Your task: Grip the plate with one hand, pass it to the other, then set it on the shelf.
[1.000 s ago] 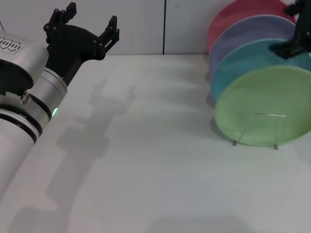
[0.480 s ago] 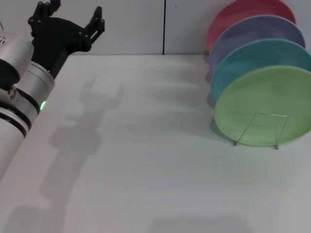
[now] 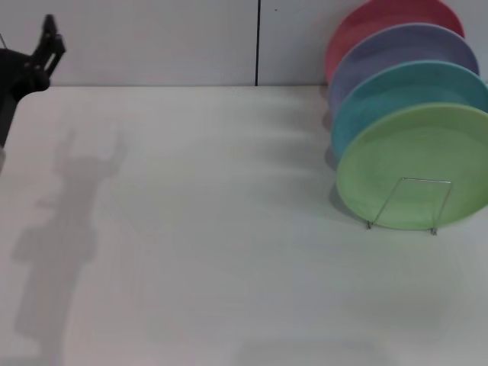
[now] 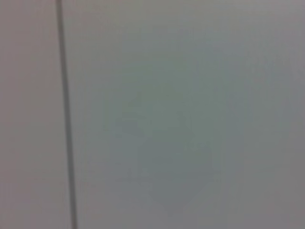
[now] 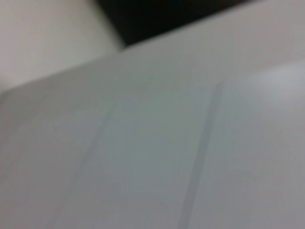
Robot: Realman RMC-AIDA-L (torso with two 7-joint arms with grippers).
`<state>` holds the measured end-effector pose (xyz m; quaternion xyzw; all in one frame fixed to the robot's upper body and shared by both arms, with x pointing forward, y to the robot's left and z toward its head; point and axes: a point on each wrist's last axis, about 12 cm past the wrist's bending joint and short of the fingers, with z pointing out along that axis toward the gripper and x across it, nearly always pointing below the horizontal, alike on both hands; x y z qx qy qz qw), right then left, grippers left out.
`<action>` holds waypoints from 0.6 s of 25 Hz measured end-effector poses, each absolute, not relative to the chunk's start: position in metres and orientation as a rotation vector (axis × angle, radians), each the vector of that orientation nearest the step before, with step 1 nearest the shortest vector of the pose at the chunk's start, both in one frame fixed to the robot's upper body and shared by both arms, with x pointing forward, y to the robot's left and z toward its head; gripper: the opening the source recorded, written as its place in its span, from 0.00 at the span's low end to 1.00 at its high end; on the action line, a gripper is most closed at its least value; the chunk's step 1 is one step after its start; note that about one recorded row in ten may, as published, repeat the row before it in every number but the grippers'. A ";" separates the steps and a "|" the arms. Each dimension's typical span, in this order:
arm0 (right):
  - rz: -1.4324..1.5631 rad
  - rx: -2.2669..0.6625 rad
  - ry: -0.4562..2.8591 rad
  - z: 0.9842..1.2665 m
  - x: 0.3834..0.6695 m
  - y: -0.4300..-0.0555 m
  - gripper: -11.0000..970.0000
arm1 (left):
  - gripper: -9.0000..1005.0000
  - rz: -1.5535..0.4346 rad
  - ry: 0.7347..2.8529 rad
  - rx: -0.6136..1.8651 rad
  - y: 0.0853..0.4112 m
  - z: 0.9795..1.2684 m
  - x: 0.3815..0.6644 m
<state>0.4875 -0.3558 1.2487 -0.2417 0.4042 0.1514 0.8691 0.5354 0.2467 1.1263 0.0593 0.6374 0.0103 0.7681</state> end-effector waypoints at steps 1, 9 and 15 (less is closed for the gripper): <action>0.281 -0.447 0.788 1.236 0.480 -0.364 0.79 | 0.86 0.030 1.376 0.109 0.251 1.122 0.533; 0.008 0.172 0.691 1.136 0.437 -0.430 0.79 | 0.86 0.070 1.359 0.026 0.276 1.099 0.521; -0.249 0.377 0.805 1.087 0.419 -0.433 0.79 | 0.86 0.094 1.325 -0.013 0.292 1.079 0.514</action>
